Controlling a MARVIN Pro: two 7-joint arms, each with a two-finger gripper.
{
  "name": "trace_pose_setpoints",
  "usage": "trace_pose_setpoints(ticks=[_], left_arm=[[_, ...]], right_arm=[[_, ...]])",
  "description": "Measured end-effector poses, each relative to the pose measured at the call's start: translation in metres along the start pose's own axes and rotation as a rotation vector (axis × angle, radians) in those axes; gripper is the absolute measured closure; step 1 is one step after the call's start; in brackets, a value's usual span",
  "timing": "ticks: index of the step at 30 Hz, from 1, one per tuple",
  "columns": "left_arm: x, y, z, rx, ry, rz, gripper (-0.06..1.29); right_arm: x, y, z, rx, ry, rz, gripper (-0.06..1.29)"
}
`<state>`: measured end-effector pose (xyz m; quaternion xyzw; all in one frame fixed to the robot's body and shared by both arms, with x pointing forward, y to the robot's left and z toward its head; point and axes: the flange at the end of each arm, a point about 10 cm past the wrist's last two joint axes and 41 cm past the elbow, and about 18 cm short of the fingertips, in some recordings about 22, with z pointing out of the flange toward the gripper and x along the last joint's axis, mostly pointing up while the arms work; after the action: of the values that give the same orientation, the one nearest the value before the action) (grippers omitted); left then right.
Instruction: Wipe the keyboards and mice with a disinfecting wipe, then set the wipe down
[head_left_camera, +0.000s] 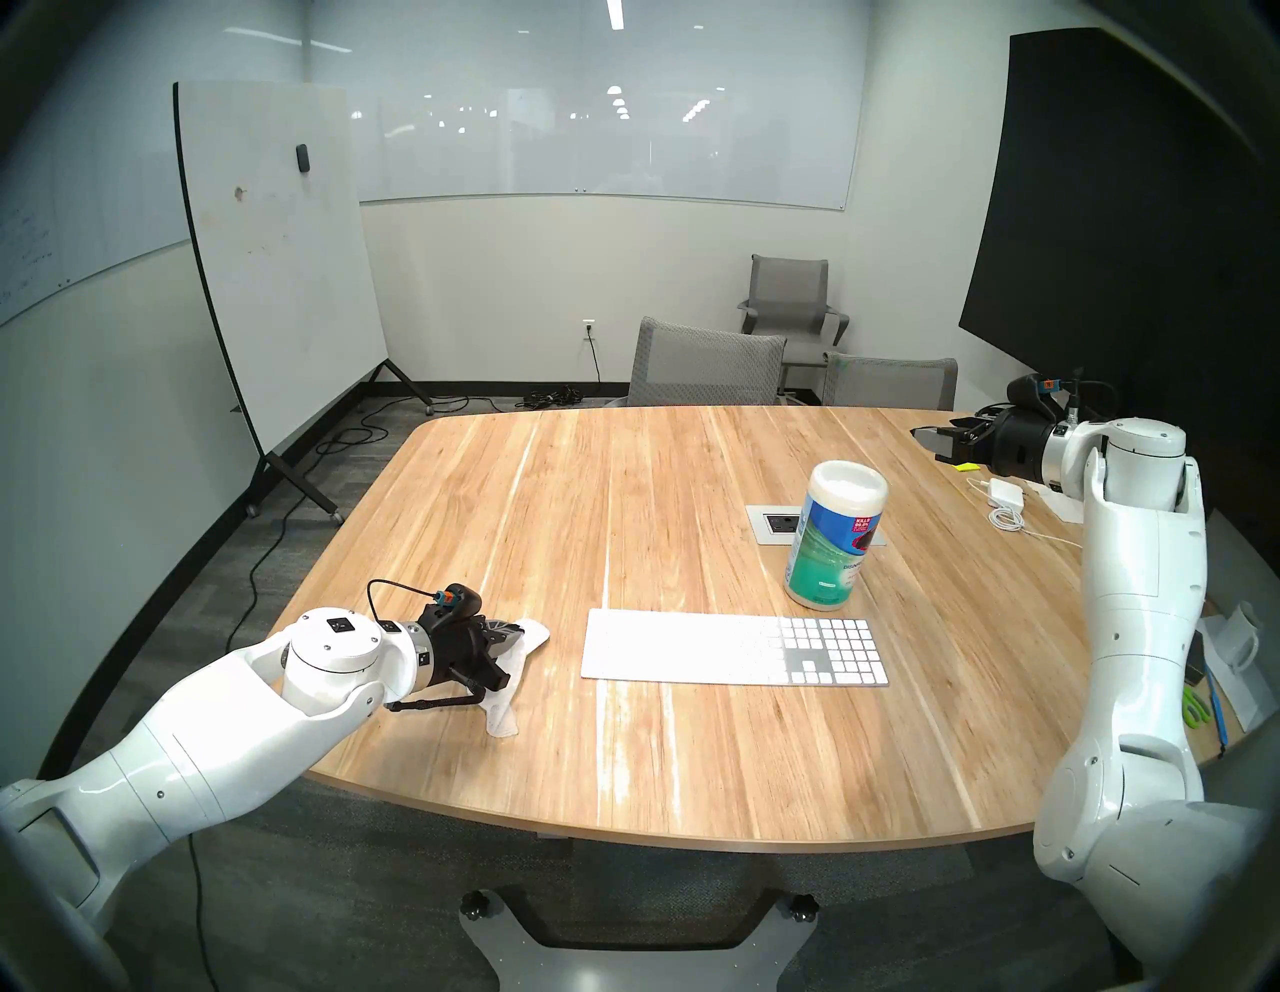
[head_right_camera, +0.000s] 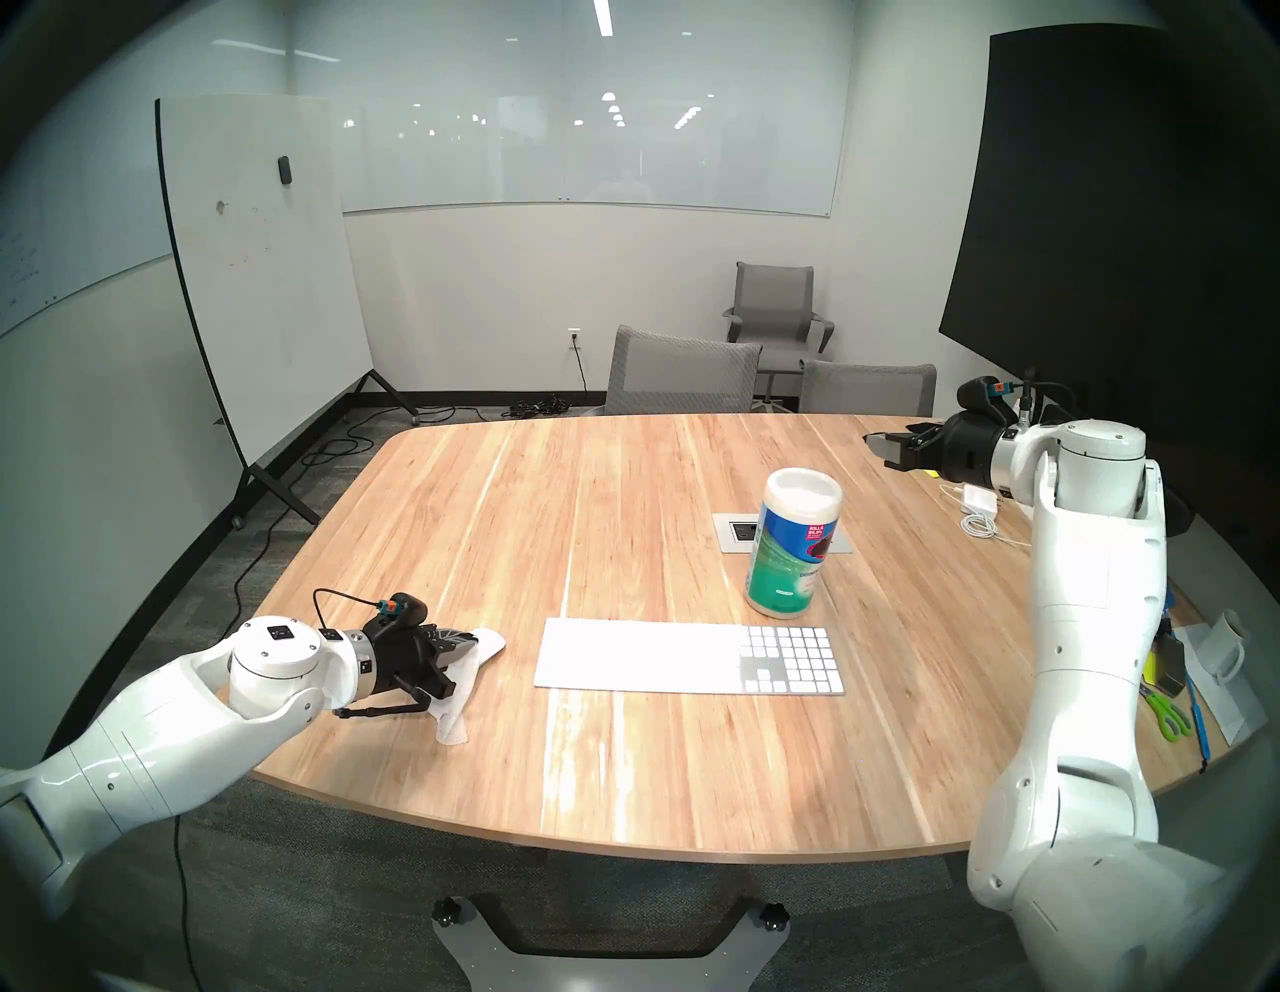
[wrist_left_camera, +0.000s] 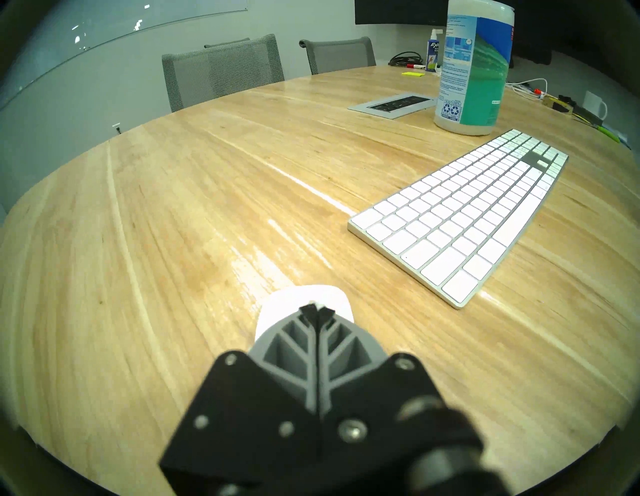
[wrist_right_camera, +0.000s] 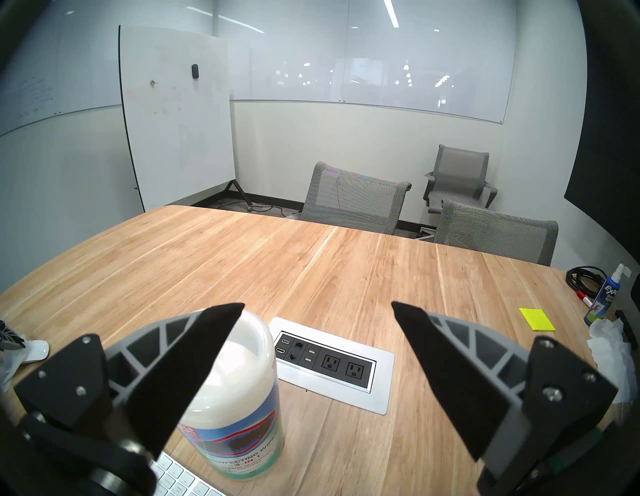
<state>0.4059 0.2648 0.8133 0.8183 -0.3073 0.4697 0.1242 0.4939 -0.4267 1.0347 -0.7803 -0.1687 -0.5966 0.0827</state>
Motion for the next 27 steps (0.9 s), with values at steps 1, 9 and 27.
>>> trace_pose_setpoints(ticks=[1, 9, 27], left_arm=[[0.001, 0.0, 0.0, 0.001, 0.001, 0.001, 1.25], [0.006, -0.001, 0.007, 0.013, -0.01, 0.014, 1.25], [0.013, -0.009, 0.036, 0.013, -0.015, 0.014, 1.25]], right_arm=[[0.0, 0.0, 0.0, 0.0, 0.0, 0.0, 0.0], [0.0, 0.0, 0.0, 0.0, 0.0, 0.0, 0.0], [0.0, 0.0, 0.0, 0.0, 0.0, 0.0, 0.0]])
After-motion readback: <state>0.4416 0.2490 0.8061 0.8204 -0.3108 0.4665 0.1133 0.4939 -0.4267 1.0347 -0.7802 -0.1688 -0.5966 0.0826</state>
